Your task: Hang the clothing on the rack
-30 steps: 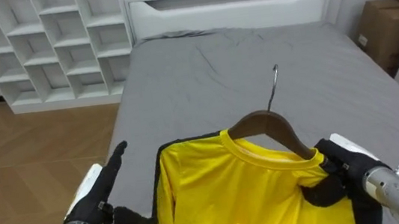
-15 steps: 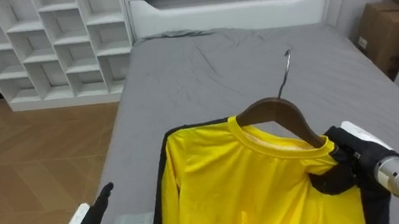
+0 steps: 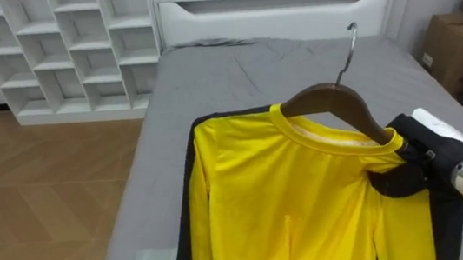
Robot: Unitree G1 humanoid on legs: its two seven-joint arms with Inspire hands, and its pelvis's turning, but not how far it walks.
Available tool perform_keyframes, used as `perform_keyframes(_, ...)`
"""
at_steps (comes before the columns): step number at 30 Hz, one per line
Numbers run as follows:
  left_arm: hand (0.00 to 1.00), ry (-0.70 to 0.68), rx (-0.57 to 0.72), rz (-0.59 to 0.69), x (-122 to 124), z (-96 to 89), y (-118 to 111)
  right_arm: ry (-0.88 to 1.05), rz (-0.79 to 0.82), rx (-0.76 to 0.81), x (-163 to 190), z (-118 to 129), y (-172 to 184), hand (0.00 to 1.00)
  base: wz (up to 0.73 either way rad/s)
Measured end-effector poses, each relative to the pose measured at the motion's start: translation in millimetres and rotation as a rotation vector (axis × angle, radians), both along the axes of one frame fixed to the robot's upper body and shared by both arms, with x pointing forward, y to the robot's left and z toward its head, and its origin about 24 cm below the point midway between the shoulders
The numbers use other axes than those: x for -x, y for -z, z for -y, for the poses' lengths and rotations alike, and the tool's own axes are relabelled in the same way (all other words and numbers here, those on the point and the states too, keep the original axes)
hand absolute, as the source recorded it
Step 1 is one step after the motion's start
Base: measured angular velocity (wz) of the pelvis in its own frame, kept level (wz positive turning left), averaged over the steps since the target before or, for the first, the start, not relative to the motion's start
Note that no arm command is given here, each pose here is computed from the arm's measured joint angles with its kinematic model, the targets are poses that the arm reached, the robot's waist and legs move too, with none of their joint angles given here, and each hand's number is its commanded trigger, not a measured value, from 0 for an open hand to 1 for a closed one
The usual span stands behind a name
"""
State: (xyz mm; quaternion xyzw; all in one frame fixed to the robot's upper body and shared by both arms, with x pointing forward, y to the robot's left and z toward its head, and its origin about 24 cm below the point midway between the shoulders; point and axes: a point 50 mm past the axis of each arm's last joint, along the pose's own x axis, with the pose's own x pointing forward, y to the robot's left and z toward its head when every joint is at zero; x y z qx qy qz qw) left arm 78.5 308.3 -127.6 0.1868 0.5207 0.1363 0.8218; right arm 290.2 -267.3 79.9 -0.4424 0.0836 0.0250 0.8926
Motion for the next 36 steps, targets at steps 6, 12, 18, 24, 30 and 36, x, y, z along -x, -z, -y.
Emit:
perform_keyframes(6, 0.00, -0.091, -0.019, -0.142, 48.3, -0.2, 11.9, 0.026, -0.030, 0.002, 11.7, 3.4, 11.4, 1.00, 0.01)
perform_keyframes(12, 0.00, -0.130, -0.022, -0.220, 75.4, 2.0, 15.6, 0.030, -0.021, -0.037, 13.2, 6.5, 10.2, 1.00, 0.08)
perform_keyframes(18, 0.00, -0.129, -0.027, -0.208, 69.5, 4.0, 16.4, 0.034, 0.047, -0.022, 12.3, 6.2, -1.7, 1.00, 0.02)
perform_keyframes(24, 0.00, -0.104, -0.029, -0.181, 55.4, 5.6, 16.4, 0.017, 0.080, -0.017, 13.1, 2.4, -8.9, 1.00, 0.06)
perform_keyframes(30, 0.00, -0.068, -0.001, -0.161, 42.6, 19.2, 21.0, 0.004, 0.101, -0.014, 13.8, -1.0, -13.2, 1.00, -0.03)
perform_keyframes(36, 0.00, -0.014, 0.007, -0.184, 44.7, 27.4, 23.9, 0.013, 0.063, -0.013, 22.5, 0.5, -1.8, 1.00, -0.13)
